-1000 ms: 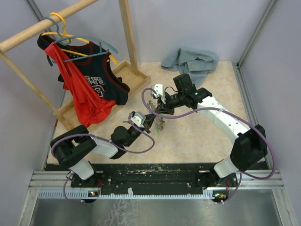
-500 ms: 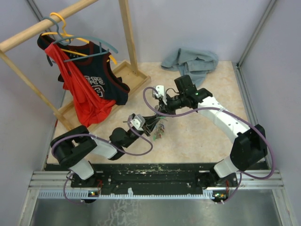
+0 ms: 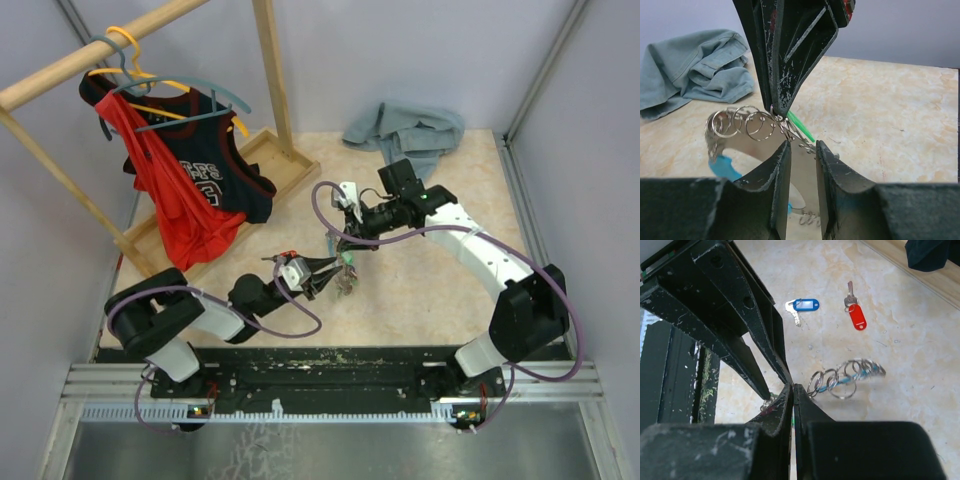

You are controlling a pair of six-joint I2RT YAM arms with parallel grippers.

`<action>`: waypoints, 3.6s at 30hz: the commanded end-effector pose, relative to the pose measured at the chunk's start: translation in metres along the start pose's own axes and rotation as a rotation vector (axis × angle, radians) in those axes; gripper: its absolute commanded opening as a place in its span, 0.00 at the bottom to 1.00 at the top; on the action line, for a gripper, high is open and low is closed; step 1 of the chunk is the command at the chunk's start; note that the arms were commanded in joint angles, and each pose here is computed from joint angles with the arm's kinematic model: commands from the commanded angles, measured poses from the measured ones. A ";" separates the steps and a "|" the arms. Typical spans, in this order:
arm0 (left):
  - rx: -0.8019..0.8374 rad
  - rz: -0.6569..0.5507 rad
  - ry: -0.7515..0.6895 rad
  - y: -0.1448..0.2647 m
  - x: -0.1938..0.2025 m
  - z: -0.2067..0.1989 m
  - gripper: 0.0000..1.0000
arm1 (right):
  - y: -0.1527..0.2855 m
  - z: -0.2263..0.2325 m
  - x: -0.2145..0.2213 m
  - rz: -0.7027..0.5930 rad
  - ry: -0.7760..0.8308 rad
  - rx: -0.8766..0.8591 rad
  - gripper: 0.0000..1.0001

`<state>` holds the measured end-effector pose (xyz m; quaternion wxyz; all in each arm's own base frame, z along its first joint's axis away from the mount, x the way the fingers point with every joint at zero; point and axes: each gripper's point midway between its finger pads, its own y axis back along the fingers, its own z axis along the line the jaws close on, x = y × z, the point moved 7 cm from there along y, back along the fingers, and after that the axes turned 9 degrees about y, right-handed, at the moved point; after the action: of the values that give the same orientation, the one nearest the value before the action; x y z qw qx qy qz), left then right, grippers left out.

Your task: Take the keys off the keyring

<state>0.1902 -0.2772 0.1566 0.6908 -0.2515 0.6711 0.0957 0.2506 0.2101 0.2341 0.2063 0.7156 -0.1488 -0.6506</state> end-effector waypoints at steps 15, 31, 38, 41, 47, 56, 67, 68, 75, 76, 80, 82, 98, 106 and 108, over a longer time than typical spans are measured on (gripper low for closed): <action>0.222 -0.248 0.022 -0.001 -0.054 0.001 0.27 | 0.012 0.005 -0.020 -0.094 0.101 -0.029 0.00; 0.169 -0.252 0.045 -0.009 -0.051 0.008 0.16 | 0.013 0.008 -0.023 -0.111 0.105 -0.048 0.00; 0.184 -0.249 0.046 -0.010 -0.051 0.007 0.11 | 0.011 0.008 -0.022 -0.114 0.102 -0.052 0.00; 0.179 -0.251 0.049 -0.011 -0.051 0.007 0.11 | 0.010 0.008 -0.020 -0.114 0.098 -0.054 0.00; 0.163 -0.255 0.052 -0.011 -0.052 0.009 0.10 | 0.009 0.008 -0.020 -0.114 0.095 -0.058 0.00; 0.144 -0.260 0.056 -0.012 -0.053 0.011 0.10 | 0.005 0.009 -0.019 -0.112 0.092 -0.069 0.00; 0.131 -0.262 0.060 -0.012 -0.053 0.012 0.13 | -0.002 0.011 -0.018 -0.107 0.091 -0.088 0.00; 0.131 -0.262 0.060 -0.012 -0.053 0.012 0.13 | -0.003 0.011 -0.018 -0.106 0.090 -0.090 0.00; 0.129 -0.262 0.060 -0.011 -0.053 0.012 0.08 | -0.003 0.011 -0.018 -0.104 0.092 -0.089 0.00; 0.129 -0.262 0.060 -0.011 -0.053 0.012 0.02 | -0.003 0.011 -0.018 -0.103 0.093 -0.089 0.00; 0.128 -0.263 0.061 -0.011 -0.053 0.012 0.00 | -0.003 0.010 -0.018 -0.095 0.093 -0.083 0.00; 0.128 -0.264 0.060 -0.011 -0.053 0.012 0.00 | -0.002 0.009 -0.018 -0.091 0.094 -0.076 0.00; -0.076 -0.215 0.070 -0.024 -0.063 0.017 0.00 | -0.016 0.012 -0.025 -0.016 0.101 -0.038 0.00; -0.134 -0.237 0.102 -0.024 -0.070 0.021 0.00 | -0.021 0.010 -0.021 0.014 0.097 -0.004 0.00; -0.138 -0.244 0.113 -0.024 -0.072 0.021 0.00 | -0.021 0.009 -0.020 0.020 0.100 -0.001 0.00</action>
<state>0.2083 -0.2716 0.1672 0.6312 -0.2960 0.7056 0.1270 0.2481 0.2322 0.2368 0.2146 0.7483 -0.1489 -0.6098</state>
